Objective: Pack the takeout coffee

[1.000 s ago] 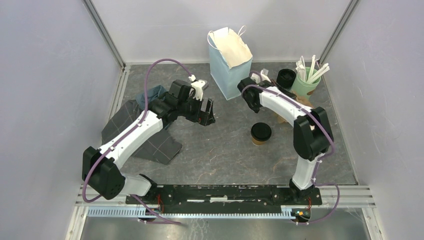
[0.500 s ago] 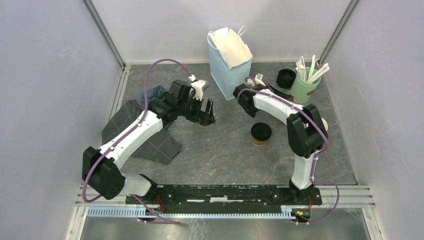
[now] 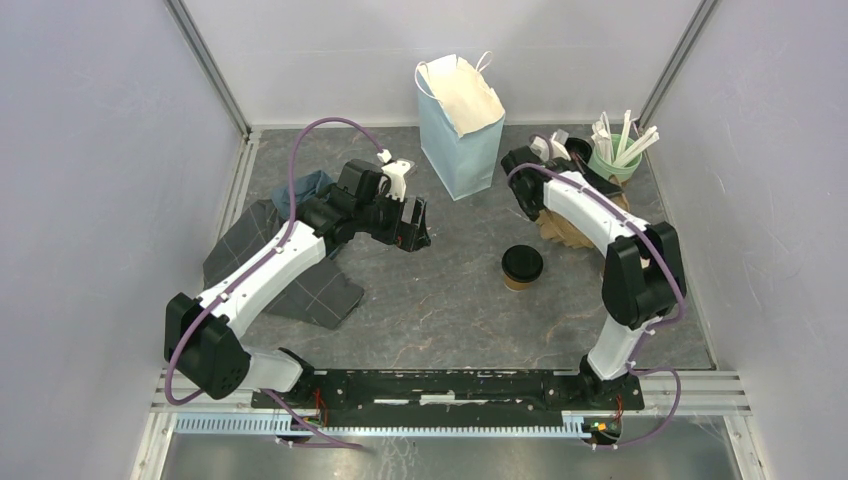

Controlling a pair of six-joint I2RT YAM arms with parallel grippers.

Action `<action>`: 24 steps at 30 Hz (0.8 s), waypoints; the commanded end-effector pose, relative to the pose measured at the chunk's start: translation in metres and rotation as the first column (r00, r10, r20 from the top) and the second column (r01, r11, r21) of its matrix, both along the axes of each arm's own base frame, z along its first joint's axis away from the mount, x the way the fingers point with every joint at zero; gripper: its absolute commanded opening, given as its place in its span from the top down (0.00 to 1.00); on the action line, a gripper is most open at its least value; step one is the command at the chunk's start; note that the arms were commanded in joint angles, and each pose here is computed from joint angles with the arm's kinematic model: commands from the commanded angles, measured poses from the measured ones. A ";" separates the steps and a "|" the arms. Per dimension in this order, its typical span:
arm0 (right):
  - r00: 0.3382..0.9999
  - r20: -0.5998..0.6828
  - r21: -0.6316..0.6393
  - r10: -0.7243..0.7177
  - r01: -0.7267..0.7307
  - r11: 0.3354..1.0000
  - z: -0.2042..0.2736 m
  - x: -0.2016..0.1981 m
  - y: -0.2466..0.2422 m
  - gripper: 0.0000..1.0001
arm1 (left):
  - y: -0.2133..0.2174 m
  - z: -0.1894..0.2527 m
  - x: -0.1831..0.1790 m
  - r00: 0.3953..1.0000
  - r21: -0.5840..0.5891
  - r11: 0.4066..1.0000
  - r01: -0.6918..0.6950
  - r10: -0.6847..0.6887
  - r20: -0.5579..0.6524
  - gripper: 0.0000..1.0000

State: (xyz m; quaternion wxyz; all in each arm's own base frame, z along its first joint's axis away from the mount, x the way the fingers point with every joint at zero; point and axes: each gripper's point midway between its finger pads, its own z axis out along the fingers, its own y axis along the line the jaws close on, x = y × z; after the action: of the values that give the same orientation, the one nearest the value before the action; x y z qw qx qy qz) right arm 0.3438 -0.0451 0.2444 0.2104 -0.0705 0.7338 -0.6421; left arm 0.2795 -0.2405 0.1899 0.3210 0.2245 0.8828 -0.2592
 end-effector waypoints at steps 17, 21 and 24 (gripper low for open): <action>0.962 0.205 0.247 0.179 -0.227 0.942 0.067 0.031 0.089 1.00 | -0.003 0.021 0.009 0.995 -0.017 0.999 0.036 -0.035 0.089 0.00; 0.945 0.253 0.338 0.206 -0.286 0.896 0.074 0.030 0.096 1.00 | -0.004 0.022 0.009 0.996 -0.019 0.999 0.040 -0.038 0.085 0.00; 0.929 0.284 0.382 0.238 -0.337 0.861 0.072 0.027 0.100 1.00 | -0.006 0.024 0.010 0.996 -0.029 0.999 0.039 -0.037 0.081 0.00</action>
State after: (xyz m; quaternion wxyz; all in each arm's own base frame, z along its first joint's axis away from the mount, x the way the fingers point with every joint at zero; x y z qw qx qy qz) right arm 0.3827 0.0550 0.2979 0.3559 -0.0703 0.7971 -0.4827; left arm 0.2794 -0.2405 0.1898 0.3208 0.2245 0.8829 -0.2592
